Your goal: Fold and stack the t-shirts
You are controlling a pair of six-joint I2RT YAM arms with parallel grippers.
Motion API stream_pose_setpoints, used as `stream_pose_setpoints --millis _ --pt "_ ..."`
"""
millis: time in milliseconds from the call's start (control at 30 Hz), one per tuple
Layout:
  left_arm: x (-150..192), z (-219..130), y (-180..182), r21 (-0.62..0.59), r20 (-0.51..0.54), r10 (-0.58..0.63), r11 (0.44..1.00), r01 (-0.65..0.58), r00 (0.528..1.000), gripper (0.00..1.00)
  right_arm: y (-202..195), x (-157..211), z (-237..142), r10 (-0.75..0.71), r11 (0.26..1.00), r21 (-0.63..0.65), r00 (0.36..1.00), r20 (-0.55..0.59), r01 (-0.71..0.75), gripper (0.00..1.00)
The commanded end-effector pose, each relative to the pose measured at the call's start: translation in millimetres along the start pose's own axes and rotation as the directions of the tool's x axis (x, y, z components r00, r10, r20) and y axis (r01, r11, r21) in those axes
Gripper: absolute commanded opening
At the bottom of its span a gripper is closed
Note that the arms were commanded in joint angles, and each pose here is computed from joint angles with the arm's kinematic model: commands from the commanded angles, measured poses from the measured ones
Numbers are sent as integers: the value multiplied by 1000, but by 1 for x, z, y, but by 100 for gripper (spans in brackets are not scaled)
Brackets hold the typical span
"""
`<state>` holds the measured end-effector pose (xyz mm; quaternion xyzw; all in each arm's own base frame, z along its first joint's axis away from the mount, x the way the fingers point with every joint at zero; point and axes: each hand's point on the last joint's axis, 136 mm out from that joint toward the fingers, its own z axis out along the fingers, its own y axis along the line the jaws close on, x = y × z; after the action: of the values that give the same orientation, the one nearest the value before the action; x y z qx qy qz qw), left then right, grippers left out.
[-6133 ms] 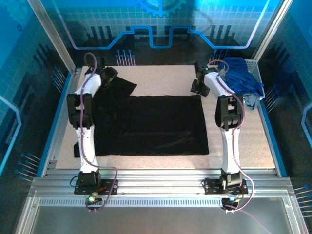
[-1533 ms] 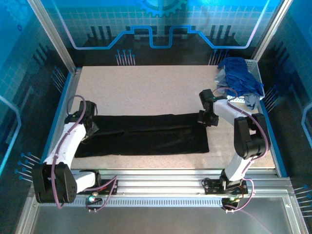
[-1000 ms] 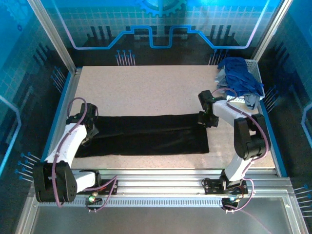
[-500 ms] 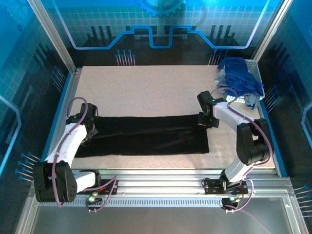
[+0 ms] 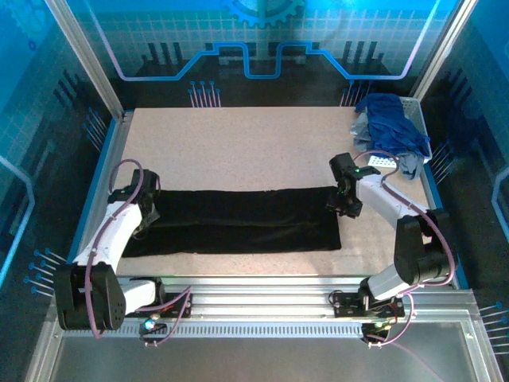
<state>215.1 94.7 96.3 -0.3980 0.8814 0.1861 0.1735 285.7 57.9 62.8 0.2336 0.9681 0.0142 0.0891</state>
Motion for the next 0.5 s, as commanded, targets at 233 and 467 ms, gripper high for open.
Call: stream_pose_setpoints --millis 233,467 --pt "16 2 9 -20 -51 7 1000 -8 999 0 7 26 16 218 971 -56 958 -189 -232 53" --pt "17 3 7 -12 -53 12 1000 -12 998 0 11 28 33 359 912 -101 893 -272 -397 50"
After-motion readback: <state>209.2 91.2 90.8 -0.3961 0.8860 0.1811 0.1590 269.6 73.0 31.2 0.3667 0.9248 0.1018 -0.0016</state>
